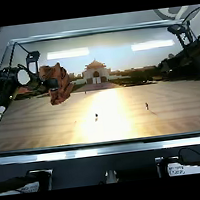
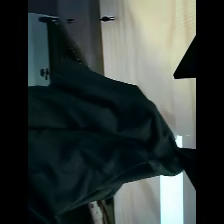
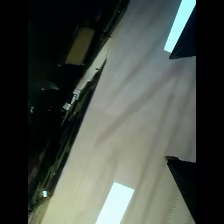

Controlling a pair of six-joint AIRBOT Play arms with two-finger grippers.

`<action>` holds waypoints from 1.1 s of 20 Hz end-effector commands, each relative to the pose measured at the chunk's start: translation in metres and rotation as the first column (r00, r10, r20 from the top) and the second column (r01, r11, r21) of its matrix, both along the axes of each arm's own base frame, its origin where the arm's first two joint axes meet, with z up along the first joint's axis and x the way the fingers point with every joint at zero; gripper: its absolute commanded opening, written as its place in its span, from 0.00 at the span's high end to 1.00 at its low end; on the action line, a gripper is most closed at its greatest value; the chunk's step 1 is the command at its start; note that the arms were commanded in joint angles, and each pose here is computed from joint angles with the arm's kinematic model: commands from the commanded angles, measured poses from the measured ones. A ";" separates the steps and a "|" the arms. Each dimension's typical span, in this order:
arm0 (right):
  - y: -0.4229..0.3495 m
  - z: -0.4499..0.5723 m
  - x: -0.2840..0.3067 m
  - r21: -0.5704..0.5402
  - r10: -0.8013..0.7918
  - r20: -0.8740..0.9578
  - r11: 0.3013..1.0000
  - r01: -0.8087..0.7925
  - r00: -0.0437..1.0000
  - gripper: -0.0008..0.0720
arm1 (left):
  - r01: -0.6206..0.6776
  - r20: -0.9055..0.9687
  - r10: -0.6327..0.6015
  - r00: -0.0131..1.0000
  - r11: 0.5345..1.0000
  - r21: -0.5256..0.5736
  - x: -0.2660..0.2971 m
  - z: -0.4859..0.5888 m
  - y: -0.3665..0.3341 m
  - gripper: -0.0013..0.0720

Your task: Fold the shirts.

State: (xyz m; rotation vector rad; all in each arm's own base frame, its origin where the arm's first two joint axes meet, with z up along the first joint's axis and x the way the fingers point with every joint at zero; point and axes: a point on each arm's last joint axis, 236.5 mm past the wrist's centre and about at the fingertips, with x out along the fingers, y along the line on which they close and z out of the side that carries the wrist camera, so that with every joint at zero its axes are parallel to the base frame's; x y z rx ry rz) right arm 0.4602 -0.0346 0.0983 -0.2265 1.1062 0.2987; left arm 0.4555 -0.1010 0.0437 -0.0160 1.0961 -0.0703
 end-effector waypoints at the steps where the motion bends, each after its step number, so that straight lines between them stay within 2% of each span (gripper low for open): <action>1: -0.007 0.020 0.038 -0.009 -0.040 0.180 0.999 0.042 0.983 0.07 | -0.071 0.161 0.073 0.984 0.997 -0.016 0.064 -0.007 0.023 0.30; 2: -0.007 0.020 0.041 -0.008 -0.041 0.187 0.999 0.043 0.982 0.07 | -0.174 0.080 0.178 0.981 0.983 -0.064 0.071 -0.028 0.044 0.23; 4: -0.007 0.013 0.040 -0.004 -0.038 0.165 0.999 0.040 0.986 0.07 | -0.316 -0.114 0.299 0.947 0.931 -0.185 0.077 -0.069 0.066 0.15; 7: 0.002 -0.002 0.040 0.020 -0.005 0.126 1.000 0.002 0.992 0.07 | -0.418 -0.254 0.347 0.903 0.849 -0.324 0.089 -0.108 0.065 0.15; 12: 0.005 -0.011 0.039 0.034 0.005 0.101 0.999 -0.009 0.995 0.07 | -0.439 -0.317 0.346 0.883 0.848 -0.298 0.084 -0.145 0.064 0.18; 13: 0.005 -0.012 0.039 0.036 0.005 0.099 0.999 -0.009 0.995 0.07 | -0.438 -0.316 0.345 0.884 0.848 -0.299 0.084 -0.145 0.063 0.37; 14: 0.007 -0.011 0.038 0.043 0.006 0.098 0.999 -0.010 0.995 0.07 | -0.429 -0.317 0.335 0.887 0.852 -0.301 0.083 -0.143 0.062 0.66; 15: 0.009 -0.011 0.037 0.053 0.008 0.093 0.998 -0.013 0.996 0.07 | -0.393 -0.309 0.299 0.903 0.865 -0.311 0.082 -0.137 0.056 0.87; 16: 0.010 -0.010 0.036 0.056 0.010 0.091 0.998 -0.016 0.996 0.07 | -0.344 -0.284 0.254 0.925 0.877 -0.335 0.084 -0.126 0.047 0.95; 17: 0.011 -0.004 0.032 0.056 0.014 0.092 0.998 -0.019 0.996 0.09 | -0.282 -0.229 0.205 0.952 0.878 -0.387 0.091 -0.105 0.032 0.95; 18: 0.013 0.008 0.026 0.053 0.021 0.103 0.998 -0.027 0.994 0.15 | -0.151 -0.112 0.112 0.987 0.876 -0.457 0.100 -0.064 0.007 0.95; 19: 0.010 0.028 0.023 0.022 0.026 0.148 0.999 -0.030 0.989 0.15 | 0.015 0.044 0.007 0.999 0.872 -0.489 0.104 -0.011 -0.019 0.95; 21: -0.002 0.081 0.016 -0.057 0.023 0.284 0.998 -0.007 0.959 0.15 | 0.304 0.327 -0.174 0.929 0.863 -0.404 0.085 0.093 -0.066 0.95; 22: -0.001 0.111 0.006 -0.059 0.009 0.346 0.998 0.012 0.938 0.16 | 0.389 0.411 -0.227 0.883 0.845 -0.367 0.065 0.136 -0.090 0.95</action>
